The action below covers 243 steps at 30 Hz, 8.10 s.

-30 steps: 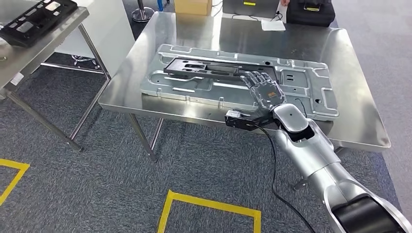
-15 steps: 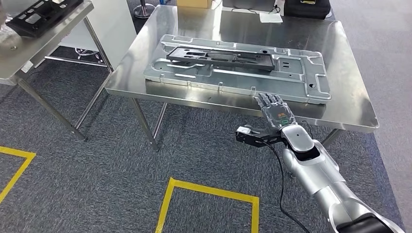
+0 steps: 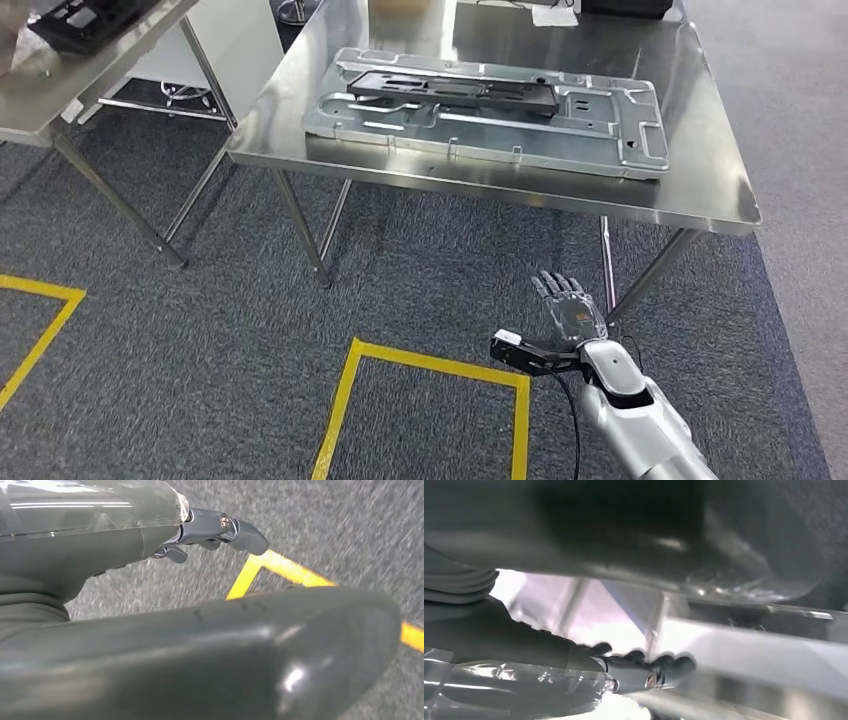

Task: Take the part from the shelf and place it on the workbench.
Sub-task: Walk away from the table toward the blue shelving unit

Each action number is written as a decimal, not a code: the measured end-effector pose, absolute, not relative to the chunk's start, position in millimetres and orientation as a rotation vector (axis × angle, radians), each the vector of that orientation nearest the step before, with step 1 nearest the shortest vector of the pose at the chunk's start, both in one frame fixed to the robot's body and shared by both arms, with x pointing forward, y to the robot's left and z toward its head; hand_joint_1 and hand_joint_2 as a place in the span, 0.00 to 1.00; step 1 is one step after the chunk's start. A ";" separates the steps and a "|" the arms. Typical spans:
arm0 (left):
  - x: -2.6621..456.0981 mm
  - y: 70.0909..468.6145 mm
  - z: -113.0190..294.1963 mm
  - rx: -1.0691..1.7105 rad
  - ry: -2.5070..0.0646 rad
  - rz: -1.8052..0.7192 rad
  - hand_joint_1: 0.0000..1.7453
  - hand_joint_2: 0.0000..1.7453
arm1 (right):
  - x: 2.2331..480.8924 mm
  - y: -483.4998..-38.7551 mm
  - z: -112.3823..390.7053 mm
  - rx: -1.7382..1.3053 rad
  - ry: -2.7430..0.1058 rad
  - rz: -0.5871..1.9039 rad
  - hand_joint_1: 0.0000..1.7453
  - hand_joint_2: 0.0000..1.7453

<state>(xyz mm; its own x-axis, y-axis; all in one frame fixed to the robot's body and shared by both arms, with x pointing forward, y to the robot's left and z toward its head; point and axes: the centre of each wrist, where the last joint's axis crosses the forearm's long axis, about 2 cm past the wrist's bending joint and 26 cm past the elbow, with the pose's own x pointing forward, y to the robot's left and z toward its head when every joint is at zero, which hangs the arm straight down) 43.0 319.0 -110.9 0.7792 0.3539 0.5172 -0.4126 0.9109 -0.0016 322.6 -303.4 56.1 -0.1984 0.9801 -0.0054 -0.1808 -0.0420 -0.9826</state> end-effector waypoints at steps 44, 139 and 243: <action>29.0 332.7 -111.4 0.225 -0.486 0.556 0.00 0.00 | 31.8 -255.1 -109.1 -0.365 -0.208 -0.031 0.00 0.00; 25.5 304.2 -112.9 0.198 -0.525 0.352 0.00 0.00 | 16.7 -249.4 -110.8 -0.209 -0.182 -0.065 0.00 0.00; 26.4 321.0 -111.8 0.239 -0.528 0.271 0.00 0.00 | 19.3 -245.7 -110.5 -0.170 -0.156 -0.046 0.00 0.00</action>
<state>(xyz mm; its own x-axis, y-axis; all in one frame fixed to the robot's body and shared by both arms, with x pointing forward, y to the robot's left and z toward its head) 26.4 321.0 -111.8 0.8298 0.1916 0.5241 -0.3135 0.9370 0.1539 19.3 -245.7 -110.5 0.9868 -0.0323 0.1586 0.0587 0.9845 -0.1650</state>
